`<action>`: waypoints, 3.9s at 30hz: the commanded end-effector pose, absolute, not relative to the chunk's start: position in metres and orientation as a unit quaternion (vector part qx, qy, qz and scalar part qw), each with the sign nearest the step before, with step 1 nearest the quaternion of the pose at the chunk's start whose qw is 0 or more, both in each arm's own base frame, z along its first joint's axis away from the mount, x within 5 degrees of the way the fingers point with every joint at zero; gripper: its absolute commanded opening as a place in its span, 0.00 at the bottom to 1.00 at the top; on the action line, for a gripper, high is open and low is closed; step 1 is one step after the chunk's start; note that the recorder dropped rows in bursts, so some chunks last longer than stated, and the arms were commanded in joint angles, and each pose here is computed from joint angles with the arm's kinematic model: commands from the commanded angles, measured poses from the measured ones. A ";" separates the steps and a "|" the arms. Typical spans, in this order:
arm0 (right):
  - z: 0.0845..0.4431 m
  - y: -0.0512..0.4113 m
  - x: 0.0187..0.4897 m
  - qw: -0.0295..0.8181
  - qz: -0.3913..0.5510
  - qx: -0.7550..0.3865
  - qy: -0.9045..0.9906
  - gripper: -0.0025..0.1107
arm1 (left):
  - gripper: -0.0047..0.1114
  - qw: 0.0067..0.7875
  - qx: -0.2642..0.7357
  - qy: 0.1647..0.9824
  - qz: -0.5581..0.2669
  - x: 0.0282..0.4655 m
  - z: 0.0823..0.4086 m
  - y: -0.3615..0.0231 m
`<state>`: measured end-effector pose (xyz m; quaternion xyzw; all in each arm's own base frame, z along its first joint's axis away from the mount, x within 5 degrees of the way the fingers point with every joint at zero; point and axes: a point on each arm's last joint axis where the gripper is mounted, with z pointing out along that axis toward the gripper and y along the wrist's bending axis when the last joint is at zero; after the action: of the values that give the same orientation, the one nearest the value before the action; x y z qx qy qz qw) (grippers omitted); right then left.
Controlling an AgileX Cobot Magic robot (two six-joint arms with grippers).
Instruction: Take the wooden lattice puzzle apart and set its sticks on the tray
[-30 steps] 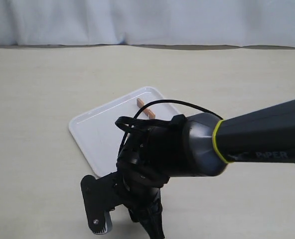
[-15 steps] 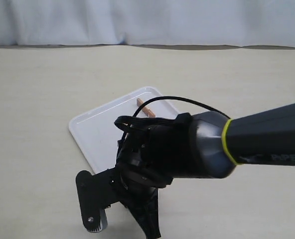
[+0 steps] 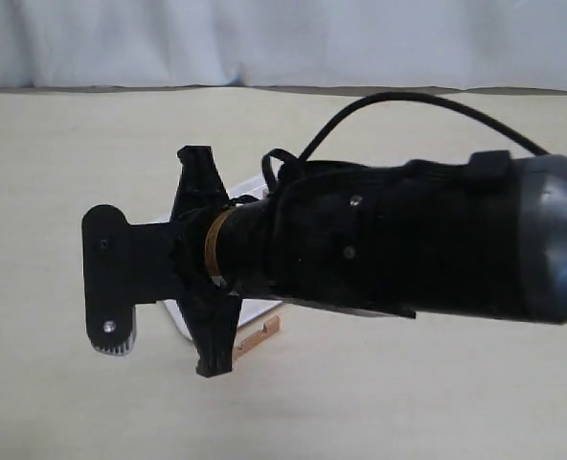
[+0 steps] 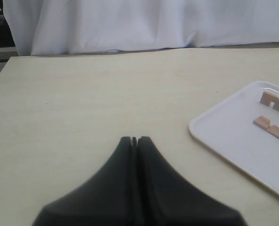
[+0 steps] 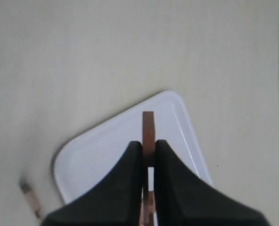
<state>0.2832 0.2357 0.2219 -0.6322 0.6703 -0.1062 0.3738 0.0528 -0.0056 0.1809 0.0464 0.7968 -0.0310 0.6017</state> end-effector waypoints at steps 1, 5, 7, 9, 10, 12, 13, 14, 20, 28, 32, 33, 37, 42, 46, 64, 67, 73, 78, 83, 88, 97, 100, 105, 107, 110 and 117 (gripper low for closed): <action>0.191 0.229 0.316 0.372 -0.128 -0.582 0.712 0.06 | 0.04 0.607 0.049 0.793 -0.030 0.053 0.181 -0.006; 0.163 0.220 0.343 0.348 -0.171 -0.518 0.762 0.06 | 0.04 0.607 0.049 0.793 -0.030 0.053 0.181 -0.006; 0.154 0.217 0.355 0.350 -0.201 -0.479 0.780 0.06 | 0.04 0.607 0.049 0.793 -0.030 0.053 0.181 -0.006; 0.147 0.216 0.364 0.363 -0.228 -0.439 0.790 0.06 | 0.04 0.607 0.049 0.793 -0.030 0.053 0.181 -0.006; 0.144 0.215 0.368 0.372 -0.237 -0.415 0.796 0.06 | 0.04 0.607 0.049 0.793 -0.030 0.053 0.181 -0.006; 0.139 0.215 0.374 0.384 -0.247 -0.370 0.809 0.06 | 0.04 0.607 0.049 0.793 -0.030 0.053 0.181 -0.006; 0.137 0.214 0.377 0.388 -0.249 -0.345 0.817 0.06 | 0.04 0.607 0.049 0.793 -0.030 0.053 0.181 -0.006; 0.135 0.213 0.378 0.390 -0.251 -0.328 0.823 0.06 | 0.04 0.607 0.049 0.793 -0.030 0.053 0.181 -0.006; 0.132 0.213 0.378 0.381 -0.237 -0.297 0.843 0.21 | 0.04 0.607 0.049 0.793 -0.030 0.053 0.181 -0.006; 0.136 0.217 0.368 0.348 -0.226 -0.305 0.857 0.62 | 0.04 0.607 0.049 0.793 -0.030 0.053 0.181 -0.006; 0.163 0.224 0.357 0.338 -0.201 -0.338 0.855 0.60 | 0.04 0.607 0.049 0.793 -0.030 0.053 0.181 -0.006; 0.171 0.225 0.353 0.333 -0.186 -0.350 0.856 0.60 | 0.04 0.607 0.049 0.793 -0.030 0.053 0.181 -0.006; 0.192 0.228 0.335 0.274 -0.126 -0.451 0.840 0.60 | 0.04 0.607 0.049 0.793 -0.030 0.053 0.181 -0.006; 0.195 0.228 0.308 0.163 -0.067 -0.587 0.791 0.57 | 0.04 0.607 0.049 0.793 -0.030 0.053 0.181 -0.006; 0.191 0.226 0.305 0.131 -0.071 -0.605 0.782 0.56 | 0.04 0.607 0.049 0.793 -0.030 0.053 0.181 -0.006; 0.135 0.228 0.311 0.053 -0.087 -0.671 0.734 0.52 | 0.04 0.607 0.049 0.793 -0.030 0.053 0.181 -0.006; 0.131 0.228 0.311 0.049 -0.090 -0.673 0.732 0.52 | 0.04 0.607 0.049 0.793 -0.030 0.053 0.181 -0.006; 0.127 0.227 0.312 0.045 -0.094 -0.676 0.729 0.31 | 0.04 0.607 0.049 0.793 -0.030 0.053 0.181 -0.006; 0.124 0.227 0.313 0.042 -0.095 -0.677 0.729 0.06 | 0.04 0.607 0.049 0.793 -0.030 0.053 0.181 -0.006; 0.149 0.227 0.310 0.066 -0.097 -0.658 0.744 0.06 | 0.04 0.607 0.049 0.793 -0.030 0.053 0.181 -0.006; 0.187 0.219 0.351 0.300 -0.084 -0.450 0.837 0.06 | 0.04 0.607 0.049 0.793 -0.030 0.053 0.181 -0.006; 0.136 0.195 0.382 0.319 -0.093 -0.258 0.907 0.39 | 0.04 0.607 0.049 0.793 -0.030 0.053 0.181 -0.006; 0.144 0.198 0.382 0.324 -0.092 -0.239 0.911 0.62 | 0.04 0.607 0.049 0.793 -0.030 0.053 0.181 -0.006; 0.182 0.205 0.374 0.327 -0.078 -0.244 0.910 0.65 | 0.04 0.607 0.049 0.793 -0.030 0.053 0.181 -0.006; 0.196 0.204 0.368 0.320 -0.065 -0.244 0.913 0.61 | 0.04 0.607 0.049 0.793 -0.030 0.053 0.181 -0.006; 0.216 0.199 0.358 0.305 -0.059 -0.246 0.918 0.51 | 0.04 0.607 0.049 0.793 -0.030 0.053 0.181 -0.006; 0.212 0.186 0.337 0.190 -0.092 -0.249 0.945 0.09 | 0.04 0.607 0.049 0.793 -0.030 0.053 0.181 -0.006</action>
<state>0.3477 0.1888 0.2181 -0.2309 0.9353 -0.0890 0.2531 0.0528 -0.0056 0.1809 0.0464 0.7968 -0.0310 0.6017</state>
